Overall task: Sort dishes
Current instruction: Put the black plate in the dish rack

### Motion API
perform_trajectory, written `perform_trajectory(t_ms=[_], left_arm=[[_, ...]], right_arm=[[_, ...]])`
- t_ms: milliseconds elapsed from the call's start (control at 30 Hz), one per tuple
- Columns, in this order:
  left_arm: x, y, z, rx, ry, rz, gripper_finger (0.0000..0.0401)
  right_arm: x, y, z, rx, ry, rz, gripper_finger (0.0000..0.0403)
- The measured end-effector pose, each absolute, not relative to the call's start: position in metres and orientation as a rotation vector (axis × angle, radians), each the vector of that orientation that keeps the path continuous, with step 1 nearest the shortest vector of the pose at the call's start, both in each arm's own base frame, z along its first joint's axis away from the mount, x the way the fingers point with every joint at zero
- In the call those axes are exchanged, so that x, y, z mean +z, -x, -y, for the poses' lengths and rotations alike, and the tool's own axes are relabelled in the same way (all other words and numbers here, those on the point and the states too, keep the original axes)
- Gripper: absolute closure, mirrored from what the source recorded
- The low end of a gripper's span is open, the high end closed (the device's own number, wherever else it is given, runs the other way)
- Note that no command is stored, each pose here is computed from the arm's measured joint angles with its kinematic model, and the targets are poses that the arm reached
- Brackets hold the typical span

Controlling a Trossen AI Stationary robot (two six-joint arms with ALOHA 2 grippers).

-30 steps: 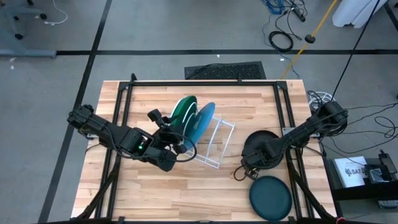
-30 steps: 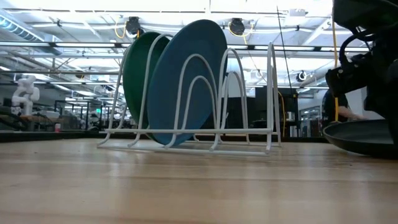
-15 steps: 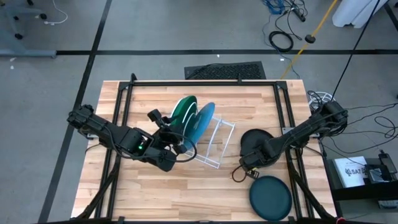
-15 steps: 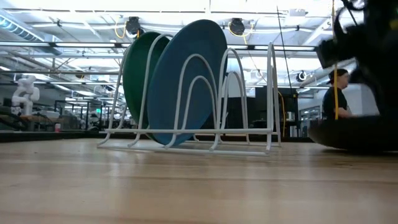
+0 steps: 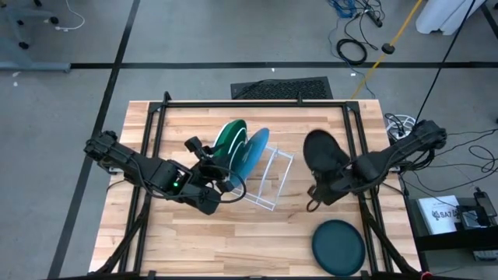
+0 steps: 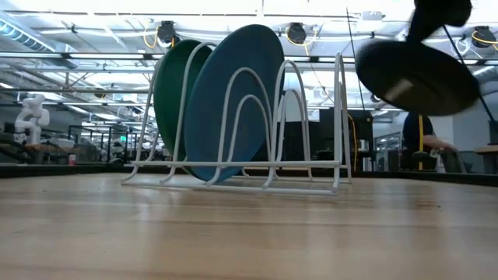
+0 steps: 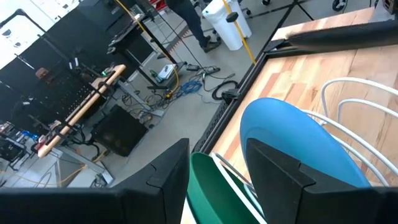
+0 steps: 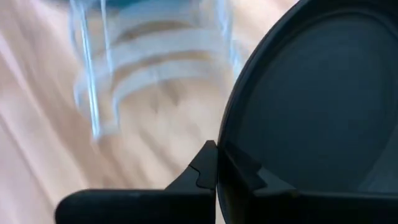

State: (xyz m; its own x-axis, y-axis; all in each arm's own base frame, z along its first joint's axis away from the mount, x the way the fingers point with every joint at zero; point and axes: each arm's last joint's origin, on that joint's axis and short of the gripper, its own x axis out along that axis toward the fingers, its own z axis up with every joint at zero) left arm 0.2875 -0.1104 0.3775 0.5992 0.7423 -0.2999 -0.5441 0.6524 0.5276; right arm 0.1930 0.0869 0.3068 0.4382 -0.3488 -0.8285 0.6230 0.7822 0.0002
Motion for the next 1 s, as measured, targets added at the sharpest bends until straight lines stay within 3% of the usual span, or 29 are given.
perform_trajectory(t_ms=[233, 500, 700, 1000], left_arm=[[0.377, -0.287, 0.11, 0.769, -0.41, -0.534, 0.0232], [0.377, -0.287, 0.11, 0.77, -0.411, -0.534, 0.0232], [0.377, -0.288, 0.11, 0.77, -0.411, -0.535, 0.0232], [0.377, -0.287, 0.11, 0.769, -0.422, -0.542, 0.0232]], right_arm=[[0.34, -0.184, -0.081, -0.673, -0.322, -0.561, 0.0402], [0.374, -0.206, -0.092, -0.617, -0.197, -0.226, 0.0402], [0.377, -0.235, -0.109, -0.586, -0.136, -0.143, 0.0402], [0.333, -0.285, -0.138, -0.607, -0.118, -0.162, 0.0402]])
